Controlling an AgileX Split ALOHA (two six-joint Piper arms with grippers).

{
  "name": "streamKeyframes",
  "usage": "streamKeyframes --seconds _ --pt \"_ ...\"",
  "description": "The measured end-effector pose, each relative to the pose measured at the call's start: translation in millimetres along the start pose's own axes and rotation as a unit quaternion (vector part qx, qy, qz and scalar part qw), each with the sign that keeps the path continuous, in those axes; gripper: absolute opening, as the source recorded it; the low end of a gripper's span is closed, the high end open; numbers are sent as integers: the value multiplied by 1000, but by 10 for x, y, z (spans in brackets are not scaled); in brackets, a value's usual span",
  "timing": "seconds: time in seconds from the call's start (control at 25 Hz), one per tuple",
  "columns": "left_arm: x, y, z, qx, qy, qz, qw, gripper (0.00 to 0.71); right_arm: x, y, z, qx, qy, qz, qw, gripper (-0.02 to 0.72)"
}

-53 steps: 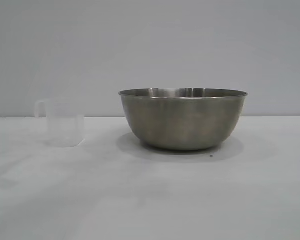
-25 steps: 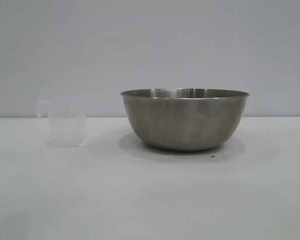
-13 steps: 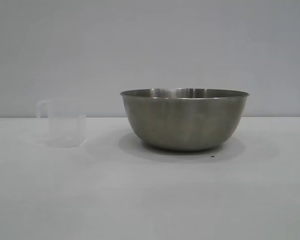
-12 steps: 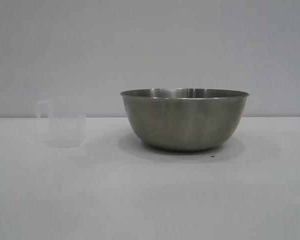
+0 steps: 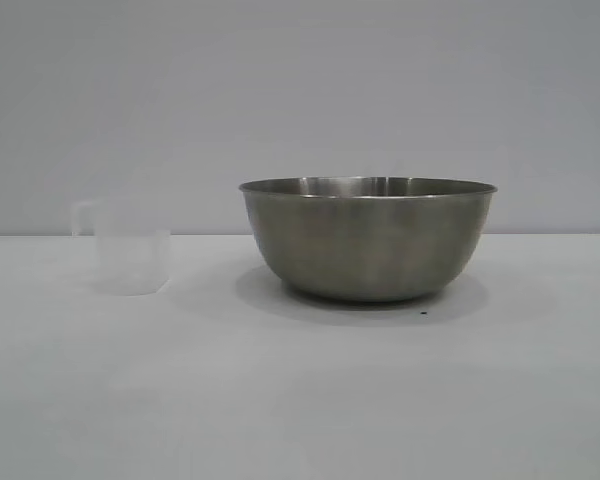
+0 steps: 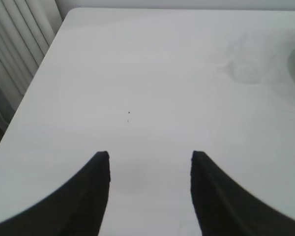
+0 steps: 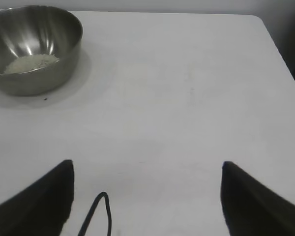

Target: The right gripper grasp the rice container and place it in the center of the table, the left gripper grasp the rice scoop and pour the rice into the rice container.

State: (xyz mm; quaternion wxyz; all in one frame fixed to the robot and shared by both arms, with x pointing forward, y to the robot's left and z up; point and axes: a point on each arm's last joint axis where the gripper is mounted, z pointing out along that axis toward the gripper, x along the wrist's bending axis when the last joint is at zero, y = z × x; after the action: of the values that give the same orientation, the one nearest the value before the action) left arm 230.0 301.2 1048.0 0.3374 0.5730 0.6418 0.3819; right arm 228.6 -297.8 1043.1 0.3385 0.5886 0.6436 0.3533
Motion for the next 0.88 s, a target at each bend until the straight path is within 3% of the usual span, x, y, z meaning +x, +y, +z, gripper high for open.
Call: streamKeyframes --seconds 0.88 --pt "-33 -40 25 14 -18 -8 1000 321 0 0 0 0 0 0 1000 526"
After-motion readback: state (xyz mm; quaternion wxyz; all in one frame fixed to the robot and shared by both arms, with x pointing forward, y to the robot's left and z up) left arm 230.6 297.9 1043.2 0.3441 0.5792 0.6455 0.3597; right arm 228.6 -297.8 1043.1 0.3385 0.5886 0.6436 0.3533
